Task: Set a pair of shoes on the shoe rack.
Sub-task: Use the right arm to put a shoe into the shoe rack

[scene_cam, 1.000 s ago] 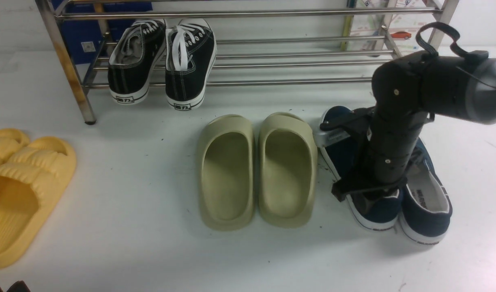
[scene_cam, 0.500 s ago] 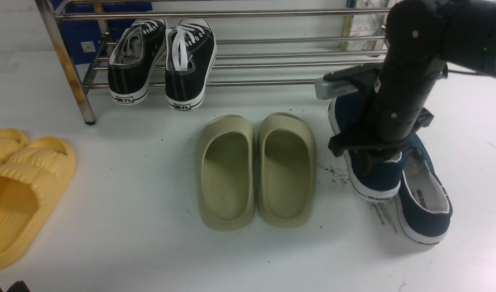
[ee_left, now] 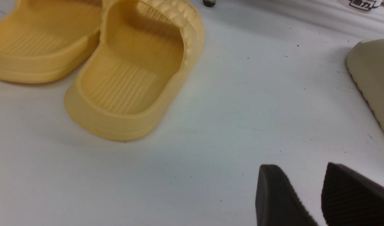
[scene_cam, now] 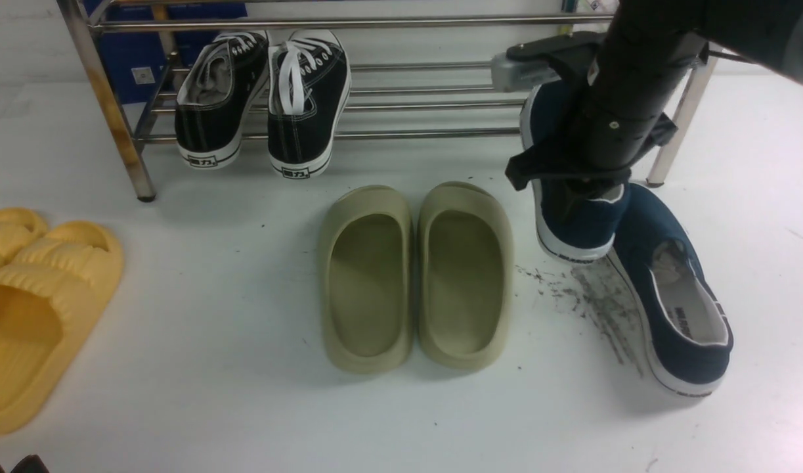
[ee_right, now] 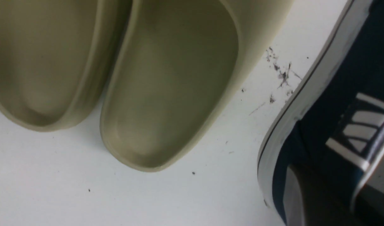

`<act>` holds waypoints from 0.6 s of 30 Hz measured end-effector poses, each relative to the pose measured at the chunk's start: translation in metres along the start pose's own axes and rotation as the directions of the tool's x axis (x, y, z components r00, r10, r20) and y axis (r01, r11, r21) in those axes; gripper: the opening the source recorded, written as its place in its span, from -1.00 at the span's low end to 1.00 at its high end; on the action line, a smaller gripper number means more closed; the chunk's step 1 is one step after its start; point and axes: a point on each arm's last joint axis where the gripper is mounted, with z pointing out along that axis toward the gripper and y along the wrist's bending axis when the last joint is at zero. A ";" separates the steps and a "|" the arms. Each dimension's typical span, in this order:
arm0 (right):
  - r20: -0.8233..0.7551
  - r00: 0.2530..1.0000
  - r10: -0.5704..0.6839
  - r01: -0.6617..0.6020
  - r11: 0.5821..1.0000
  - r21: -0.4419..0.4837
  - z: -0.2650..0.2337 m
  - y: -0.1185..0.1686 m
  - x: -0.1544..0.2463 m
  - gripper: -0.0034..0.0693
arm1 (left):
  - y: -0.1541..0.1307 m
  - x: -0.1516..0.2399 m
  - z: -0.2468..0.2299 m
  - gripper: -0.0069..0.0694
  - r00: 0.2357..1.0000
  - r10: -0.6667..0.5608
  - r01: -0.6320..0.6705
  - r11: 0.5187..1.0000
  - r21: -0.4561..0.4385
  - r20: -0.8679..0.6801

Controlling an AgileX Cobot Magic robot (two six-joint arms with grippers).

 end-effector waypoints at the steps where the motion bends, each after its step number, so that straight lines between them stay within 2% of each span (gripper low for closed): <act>1: -0.003 1.000 0.000 0.000 1.000 0.000 0.004 0.000 -0.003 -0.77 | 0.000 0.000 0.000 -0.20 1.000 0.000 0.000 1.000 0.000 0.000; 18: 0.034 0.998 -0.046 0.045 0.998 0.032 0.038 -0.002 -0.041 -0.77 | 0.000 0.000 0.000 -0.20 1.000 0.000 0.000 1.000 0.000 0.000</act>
